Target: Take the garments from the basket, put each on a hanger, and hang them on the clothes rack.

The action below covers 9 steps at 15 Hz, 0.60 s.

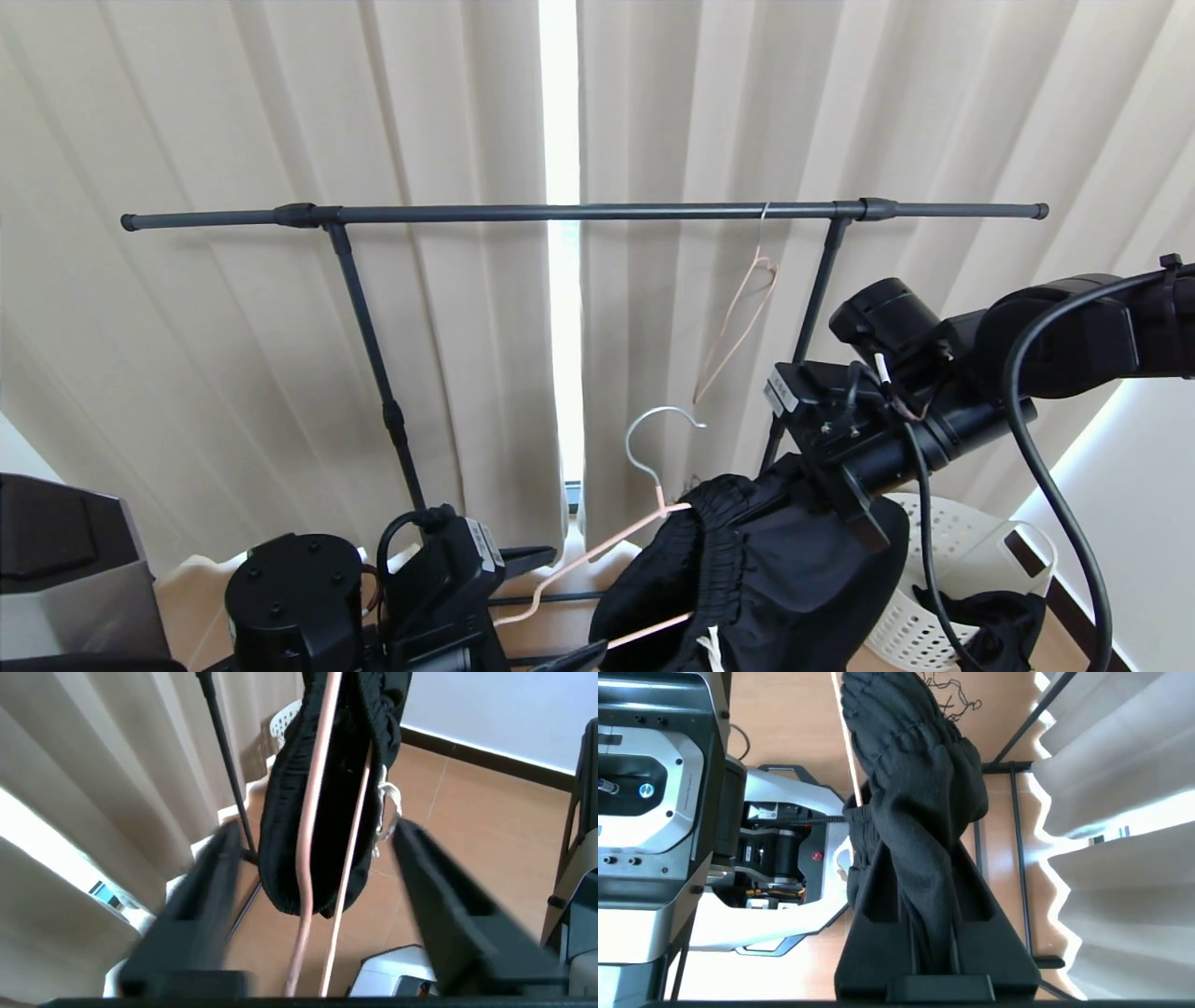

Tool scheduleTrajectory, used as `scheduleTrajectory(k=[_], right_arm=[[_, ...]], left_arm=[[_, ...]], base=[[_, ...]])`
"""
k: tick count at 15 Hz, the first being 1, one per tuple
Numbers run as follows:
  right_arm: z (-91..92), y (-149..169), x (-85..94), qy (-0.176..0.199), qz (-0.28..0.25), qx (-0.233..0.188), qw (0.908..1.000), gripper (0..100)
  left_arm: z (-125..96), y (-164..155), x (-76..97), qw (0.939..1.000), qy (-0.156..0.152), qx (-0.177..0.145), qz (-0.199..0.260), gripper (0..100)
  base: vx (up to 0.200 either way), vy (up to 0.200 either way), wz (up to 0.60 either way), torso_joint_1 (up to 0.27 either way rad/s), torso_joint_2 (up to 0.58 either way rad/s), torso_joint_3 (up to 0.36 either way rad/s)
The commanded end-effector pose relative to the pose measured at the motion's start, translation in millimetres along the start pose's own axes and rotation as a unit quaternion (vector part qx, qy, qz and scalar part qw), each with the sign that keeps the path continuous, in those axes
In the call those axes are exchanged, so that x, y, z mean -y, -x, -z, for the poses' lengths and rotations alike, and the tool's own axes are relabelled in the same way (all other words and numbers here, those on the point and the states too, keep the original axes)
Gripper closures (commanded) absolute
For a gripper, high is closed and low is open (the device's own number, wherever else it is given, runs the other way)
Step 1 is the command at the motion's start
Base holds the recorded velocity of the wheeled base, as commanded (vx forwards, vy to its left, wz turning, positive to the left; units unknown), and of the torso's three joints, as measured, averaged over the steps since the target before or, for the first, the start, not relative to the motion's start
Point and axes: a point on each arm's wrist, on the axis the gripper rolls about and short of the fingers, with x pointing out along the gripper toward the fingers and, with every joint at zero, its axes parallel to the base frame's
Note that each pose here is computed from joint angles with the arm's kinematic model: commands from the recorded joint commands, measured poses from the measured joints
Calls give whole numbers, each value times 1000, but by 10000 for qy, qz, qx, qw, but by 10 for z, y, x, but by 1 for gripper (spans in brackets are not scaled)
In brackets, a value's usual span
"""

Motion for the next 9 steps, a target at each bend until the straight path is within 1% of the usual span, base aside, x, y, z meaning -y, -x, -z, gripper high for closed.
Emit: scheduleTrajectory(k=[1, 3, 5, 7, 9], right_arm=[[-20, 43, -57, 45, 32, 12, 10000, 100], [-47, 100, -119, 91, 90, 22, 9999, 100], [-99, 165, -168, 94, 191, 38, 9998, 100], [-153, 202, -218, 177, 291, -1, 9994, 100], [-170, 227, -244, 158, 352, -37, 9992, 100]], left_arm=[[5, -3, -54, 9999, 40, 7, -101, 0], [-13, -20, -210, 9989, 400, 150, -178, 0], [-22, 34, -345, 9960, 844, 279, -42, 0], [-87, 123, -482, 9926, 1103, 512, 35, 0], [-175, 217, -532, 9876, 1378, 720, 225, 0]], base=[[0, 0, 0, 0, 0, 0], [0, 0, 0, 0, 0, 0], [0, 0, 0, 0, 0, 0], [0, 0, 0, 0, 0, 0], [0, 0, 0, 0, 0, 0]])
